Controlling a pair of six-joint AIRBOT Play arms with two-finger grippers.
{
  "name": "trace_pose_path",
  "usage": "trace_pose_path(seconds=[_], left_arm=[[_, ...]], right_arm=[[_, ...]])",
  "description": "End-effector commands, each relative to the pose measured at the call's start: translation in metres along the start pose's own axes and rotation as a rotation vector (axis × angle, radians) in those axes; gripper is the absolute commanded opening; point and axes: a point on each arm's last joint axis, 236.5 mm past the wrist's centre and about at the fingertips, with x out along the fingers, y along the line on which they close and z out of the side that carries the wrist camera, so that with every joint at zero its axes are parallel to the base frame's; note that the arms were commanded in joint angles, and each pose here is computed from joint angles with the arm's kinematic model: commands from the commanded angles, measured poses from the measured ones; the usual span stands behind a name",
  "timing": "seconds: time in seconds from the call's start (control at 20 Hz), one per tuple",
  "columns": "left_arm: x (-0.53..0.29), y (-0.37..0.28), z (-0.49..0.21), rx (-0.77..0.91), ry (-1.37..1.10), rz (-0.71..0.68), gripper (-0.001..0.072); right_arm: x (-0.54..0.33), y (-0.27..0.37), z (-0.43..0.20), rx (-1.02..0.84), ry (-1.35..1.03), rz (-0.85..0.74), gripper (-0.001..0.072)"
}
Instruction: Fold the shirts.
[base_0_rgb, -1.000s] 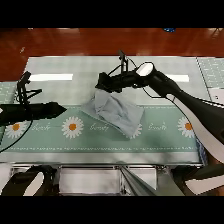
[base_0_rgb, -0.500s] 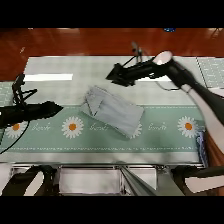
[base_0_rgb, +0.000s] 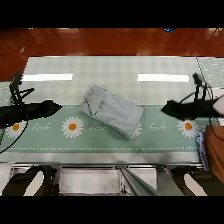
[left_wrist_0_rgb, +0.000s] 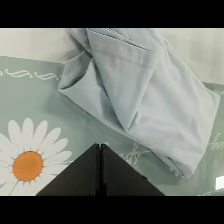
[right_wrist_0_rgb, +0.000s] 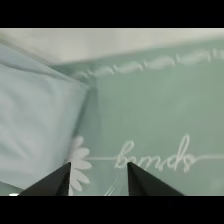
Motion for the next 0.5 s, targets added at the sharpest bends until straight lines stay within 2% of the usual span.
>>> trace_pose_path(seconds=[0.0, 0.45], left_arm=[[0.003, -0.011, -0.006, 0.02, 0.018, -0.024, 0.0017], [0.008, -0.022, -0.014, 0.056, 0.044, -0.044, 0.0017]], right_arm=[[0.05, -0.011, -0.052, 0.218, 0.023, 0.132, 0.0416], [0.123, 0.064, -0.067, 0.312, 0.161, 0.372, 0.0415]])
